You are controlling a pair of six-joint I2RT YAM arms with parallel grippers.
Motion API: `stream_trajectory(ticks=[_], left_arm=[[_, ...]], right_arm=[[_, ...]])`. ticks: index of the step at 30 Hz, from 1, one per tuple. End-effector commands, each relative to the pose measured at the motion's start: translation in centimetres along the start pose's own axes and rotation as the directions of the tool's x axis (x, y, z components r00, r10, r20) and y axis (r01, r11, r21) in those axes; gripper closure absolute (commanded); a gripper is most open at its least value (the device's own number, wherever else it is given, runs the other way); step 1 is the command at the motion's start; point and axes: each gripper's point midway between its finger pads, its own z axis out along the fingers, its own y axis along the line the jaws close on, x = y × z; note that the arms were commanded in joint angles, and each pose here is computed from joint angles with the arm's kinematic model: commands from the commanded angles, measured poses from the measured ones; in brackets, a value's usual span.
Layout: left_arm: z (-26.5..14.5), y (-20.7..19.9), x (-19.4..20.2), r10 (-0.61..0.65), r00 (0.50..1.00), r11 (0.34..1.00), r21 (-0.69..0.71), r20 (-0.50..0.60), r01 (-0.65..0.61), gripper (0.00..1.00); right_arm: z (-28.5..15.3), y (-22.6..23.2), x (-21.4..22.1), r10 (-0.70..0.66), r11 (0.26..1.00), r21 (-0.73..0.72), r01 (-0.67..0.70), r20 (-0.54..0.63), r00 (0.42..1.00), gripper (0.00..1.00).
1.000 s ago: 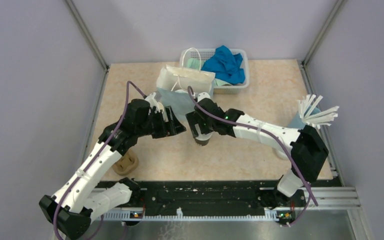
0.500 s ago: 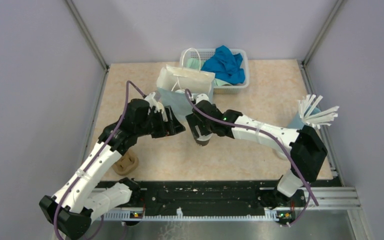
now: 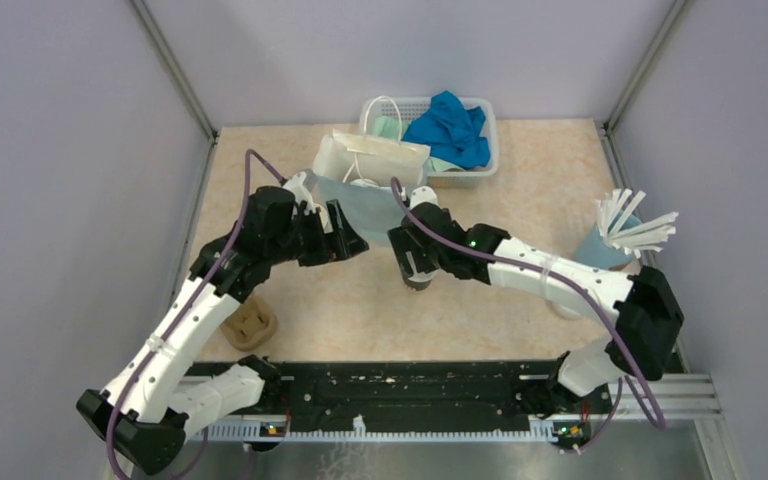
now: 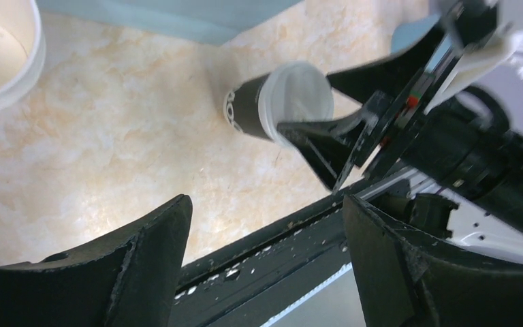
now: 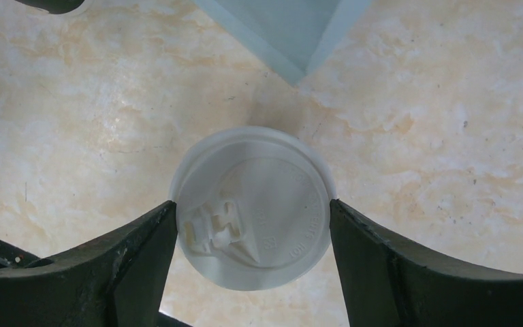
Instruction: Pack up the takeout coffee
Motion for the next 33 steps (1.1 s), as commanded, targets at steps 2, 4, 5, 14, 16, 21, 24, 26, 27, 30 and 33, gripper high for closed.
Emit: stream_trajectory(ticks=[2,4,5,14,16,21,24,26,27,30,33], left_arm=[[-2.1,-3.2,-5.8,-0.028,0.990,1.000,0.017,0.139,0.026,0.12],[-2.3,-4.1,-7.4,-0.105,0.983,0.994,0.016,0.154,0.104,0.12],[-1.8,-4.5,-8.2,-0.144,0.978,0.990,0.017,0.151,0.143,0.13],[1.5,-9.1,-15.6,-0.105,0.965,0.989,0.126,0.240,0.077,0.16],[2.5,-8.7,-16.7,-0.076,0.964,0.994,0.090,0.256,0.054,0.20],[4.4,-8.4,-17.4,-0.010,0.970,0.998,0.058,0.245,-0.004,0.38],[4.7,-9.9,-16.8,-0.012,0.980,0.989,0.145,0.199,-0.017,0.63],[4.5,-11.9,-16.2,-0.016,0.987,0.966,0.257,0.162,-0.026,0.71],[4.3,-13.0,-15.8,-0.019,0.990,0.948,0.316,0.140,-0.027,0.74],[3.3,-15.2,-15.0,-0.028,0.995,0.894,0.447,0.096,-0.018,0.83],[1.8,-16.5,-14.3,-0.041,0.997,0.857,0.516,0.069,0.000,0.87]], right_arm=[[-4.3,-2.0,-0.3,0.034,0.999,0.032,-0.036,0.054,0.998,0.22],[-5.9,-3.4,0.0,0.037,0.998,0.056,-0.041,0.065,0.997,0.22],[-6.7,-4.0,0.1,0.038,0.997,0.067,-0.043,0.072,0.997,0.22],[-13.6,-8.0,-1.3,0.008,0.992,0.125,-0.028,0.163,0.987,0.22],[-14.8,-8.4,-1.8,0.008,0.992,0.121,-0.031,0.183,0.983,0.22],[-17.8,-9.1,-3.5,-0.011,0.993,0.113,-0.014,0.223,0.975,0.22],[-20.0,-9.7,-4.9,-0.030,0.993,0.119,0.000,0.251,0.968,0.23],[-21.4,-9.9,-6.1,-0.044,0.993,0.116,0.012,0.278,0.960,0.23],[-22.1,-10.0,-6.7,-0.055,0.993,0.116,0.022,0.287,0.956,0.23],[-23.6,-9.9,-8.3,-0.090,0.992,0.109,0.059,0.306,0.948,0.23],[-25.3,-9.4,-10.3,-0.115,0.992,0.085,0.091,0.344,0.932,0.23]])
